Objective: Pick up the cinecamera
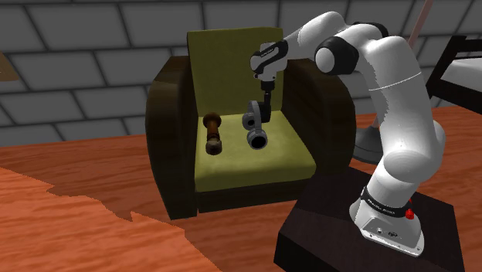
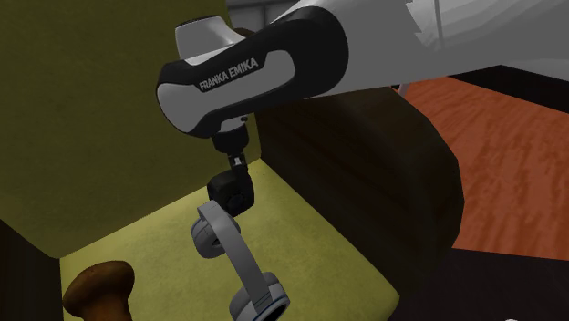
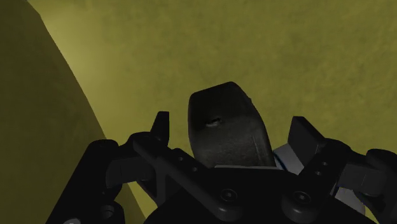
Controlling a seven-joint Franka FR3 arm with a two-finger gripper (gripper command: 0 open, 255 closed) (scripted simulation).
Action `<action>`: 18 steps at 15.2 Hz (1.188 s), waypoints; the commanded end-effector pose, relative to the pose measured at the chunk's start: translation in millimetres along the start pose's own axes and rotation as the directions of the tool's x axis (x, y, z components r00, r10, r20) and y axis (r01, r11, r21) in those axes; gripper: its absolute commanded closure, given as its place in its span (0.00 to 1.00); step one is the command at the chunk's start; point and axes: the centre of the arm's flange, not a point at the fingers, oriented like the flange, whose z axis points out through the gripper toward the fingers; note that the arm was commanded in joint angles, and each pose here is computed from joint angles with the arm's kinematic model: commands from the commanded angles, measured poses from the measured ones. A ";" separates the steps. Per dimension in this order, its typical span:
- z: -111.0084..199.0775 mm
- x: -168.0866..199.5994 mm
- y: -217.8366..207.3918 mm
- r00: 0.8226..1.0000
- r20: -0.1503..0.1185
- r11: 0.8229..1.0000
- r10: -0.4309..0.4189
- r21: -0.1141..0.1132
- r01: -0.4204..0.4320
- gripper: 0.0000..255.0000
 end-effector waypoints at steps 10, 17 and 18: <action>1.4 0.3 0.5 1.000 0.000 1.000 0.000 0.000 0.000 1.00; -35.3 -2.1 -3.4 1.000 0.000 1.000 0.000 0.000 0.000 1.00; -40.5 -2.4 -4.0 1.000 0.000 1.000 0.000 0.000 0.000 1.00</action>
